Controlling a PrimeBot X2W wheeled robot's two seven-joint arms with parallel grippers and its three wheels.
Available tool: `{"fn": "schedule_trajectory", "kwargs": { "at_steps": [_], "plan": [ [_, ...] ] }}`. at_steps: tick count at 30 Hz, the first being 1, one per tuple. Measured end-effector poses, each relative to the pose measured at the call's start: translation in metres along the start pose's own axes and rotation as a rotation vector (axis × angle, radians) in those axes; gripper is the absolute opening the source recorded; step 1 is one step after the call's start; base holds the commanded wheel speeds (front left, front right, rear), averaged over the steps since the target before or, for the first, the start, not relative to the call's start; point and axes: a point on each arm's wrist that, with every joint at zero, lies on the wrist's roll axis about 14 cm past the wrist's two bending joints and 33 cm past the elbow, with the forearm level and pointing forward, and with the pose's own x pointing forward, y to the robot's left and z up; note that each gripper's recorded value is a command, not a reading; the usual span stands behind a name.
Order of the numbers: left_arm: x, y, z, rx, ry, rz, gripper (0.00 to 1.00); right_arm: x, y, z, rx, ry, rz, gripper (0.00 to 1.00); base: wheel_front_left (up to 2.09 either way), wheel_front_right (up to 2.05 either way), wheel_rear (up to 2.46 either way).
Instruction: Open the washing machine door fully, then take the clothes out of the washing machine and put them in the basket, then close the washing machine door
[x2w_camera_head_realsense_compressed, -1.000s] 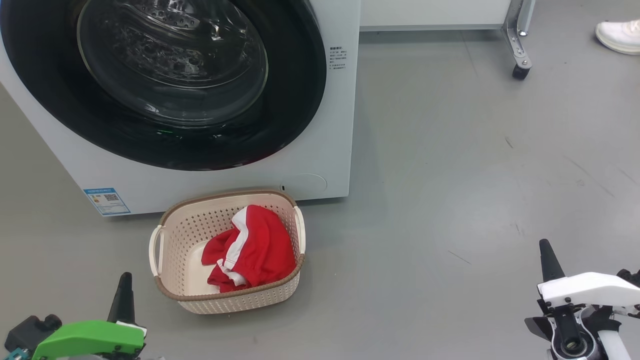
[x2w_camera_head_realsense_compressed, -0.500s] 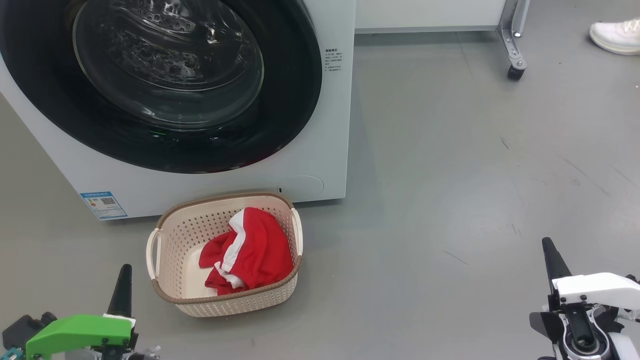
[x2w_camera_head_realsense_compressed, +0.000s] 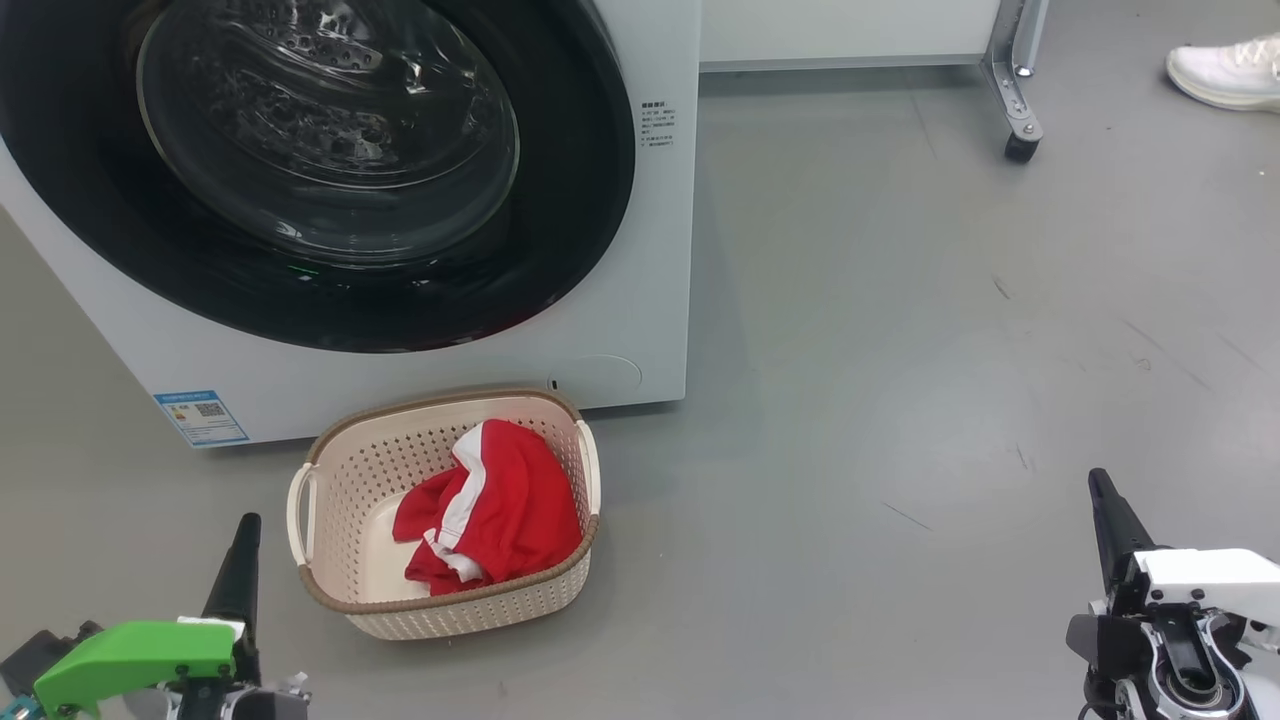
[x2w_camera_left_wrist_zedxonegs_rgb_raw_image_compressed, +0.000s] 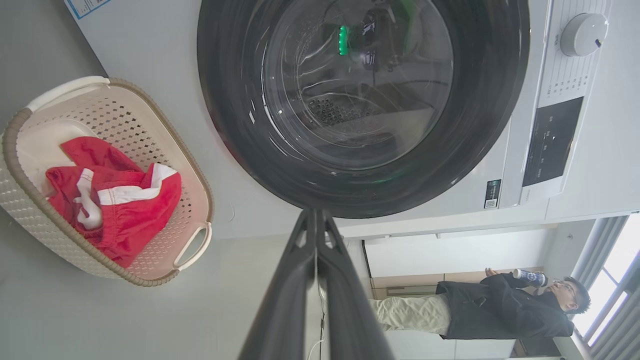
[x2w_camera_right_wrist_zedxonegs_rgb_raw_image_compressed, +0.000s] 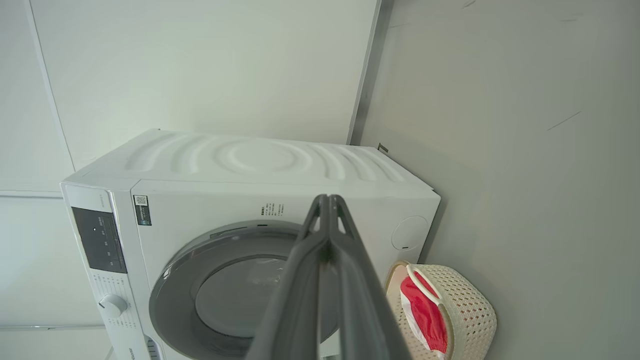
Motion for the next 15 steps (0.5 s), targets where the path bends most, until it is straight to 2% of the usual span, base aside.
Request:
{"fn": "schedule_trajectory", "kwargs": {
  "at_steps": [7,15],
  "plan": [
    [0.0028,-0.0069,0.0005,-0.089,0.005,-0.025,0.0,-0.001,0.005,0.0048,0.088,-0.009,0.025,0.0,0.0,0.0,0.0],
    [0.0029,-0.0076,0.0007,-0.089,0.005,-0.027,0.0,-0.0007,0.0065,0.0049,0.091,-0.009,0.031,0.0,0.0,0.0,0.0]
  ]
}}
